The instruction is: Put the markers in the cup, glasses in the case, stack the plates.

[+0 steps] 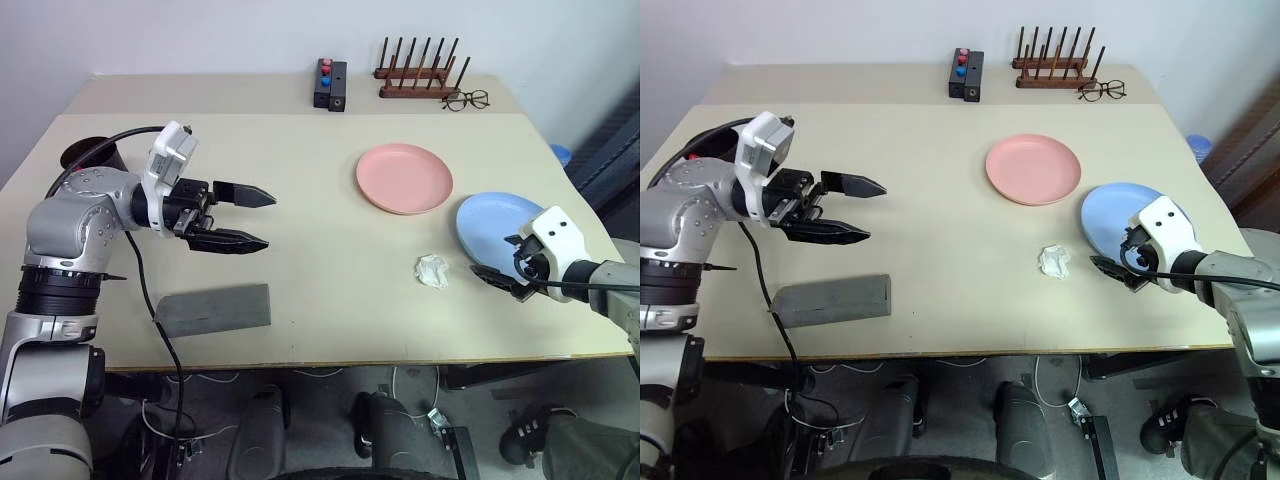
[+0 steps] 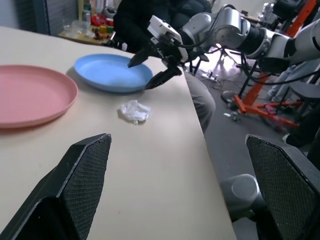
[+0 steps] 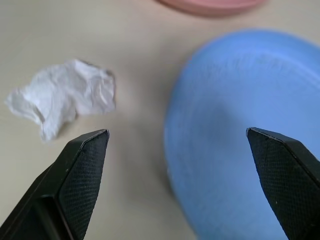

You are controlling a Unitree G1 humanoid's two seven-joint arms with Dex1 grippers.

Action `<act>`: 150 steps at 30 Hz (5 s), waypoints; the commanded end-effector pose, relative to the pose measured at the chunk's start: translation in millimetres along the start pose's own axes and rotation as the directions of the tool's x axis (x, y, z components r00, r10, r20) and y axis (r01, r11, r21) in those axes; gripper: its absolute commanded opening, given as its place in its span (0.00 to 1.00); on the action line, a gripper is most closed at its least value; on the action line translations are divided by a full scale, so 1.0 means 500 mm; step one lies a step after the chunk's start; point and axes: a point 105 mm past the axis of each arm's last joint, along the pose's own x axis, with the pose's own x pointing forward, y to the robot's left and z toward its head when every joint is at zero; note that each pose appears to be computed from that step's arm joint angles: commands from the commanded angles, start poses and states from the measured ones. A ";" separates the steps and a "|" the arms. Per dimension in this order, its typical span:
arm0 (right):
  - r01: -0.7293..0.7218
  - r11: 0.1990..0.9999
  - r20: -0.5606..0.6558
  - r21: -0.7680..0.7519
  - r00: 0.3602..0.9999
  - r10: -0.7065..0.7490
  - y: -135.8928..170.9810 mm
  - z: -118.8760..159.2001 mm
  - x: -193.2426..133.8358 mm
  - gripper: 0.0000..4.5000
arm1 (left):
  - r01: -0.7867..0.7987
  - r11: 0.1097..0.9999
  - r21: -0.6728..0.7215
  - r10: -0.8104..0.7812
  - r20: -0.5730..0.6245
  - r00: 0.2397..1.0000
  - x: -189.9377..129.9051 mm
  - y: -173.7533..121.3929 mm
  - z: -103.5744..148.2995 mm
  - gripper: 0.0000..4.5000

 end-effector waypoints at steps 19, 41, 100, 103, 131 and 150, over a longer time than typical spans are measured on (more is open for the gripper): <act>0.134 0.991 0.142 -0.012 0.981 -0.131 -0.066 0.117 0.013 0.02 | -0.042 0.997 0.070 0.041 0.011 0.999 -0.010 0.005 0.024 1.00; 0.042 0.993 -0.069 -0.107 0.996 -0.049 -0.022 0.031 0.023 1.00 | -0.075 0.995 0.071 0.071 0.045 0.996 -0.010 0.006 0.034 1.00; 0.004 0.973 0.422 -0.232 0.901 0.097 0.079 0.343 0.206 0.01 | -0.129 0.991 0.036 0.125 0.089 0.988 -0.012 0.018 0.057 1.00; 0.004 0.964 0.390 -0.266 0.915 0.104 0.097 0.330 0.240 0.01 | -0.144 0.989 0.038 0.141 0.086 0.986 -0.017 0.012 0.054 1.00; -0.283 0.956 0.446 -0.080 0.848 0.288 0.111 0.271 0.051 1.00 | -0.135 0.991 -0.019 0.136 0.093 0.986 -0.017 0.006 0.041 1.00; -0.231 0.973 0.018 0.006 0.973 0.231 0.130 0.053 0.091 0.81 | -0.110 0.994 -0.011 0.111 0.088 0.990 -0.009 0.010 0.042 1.00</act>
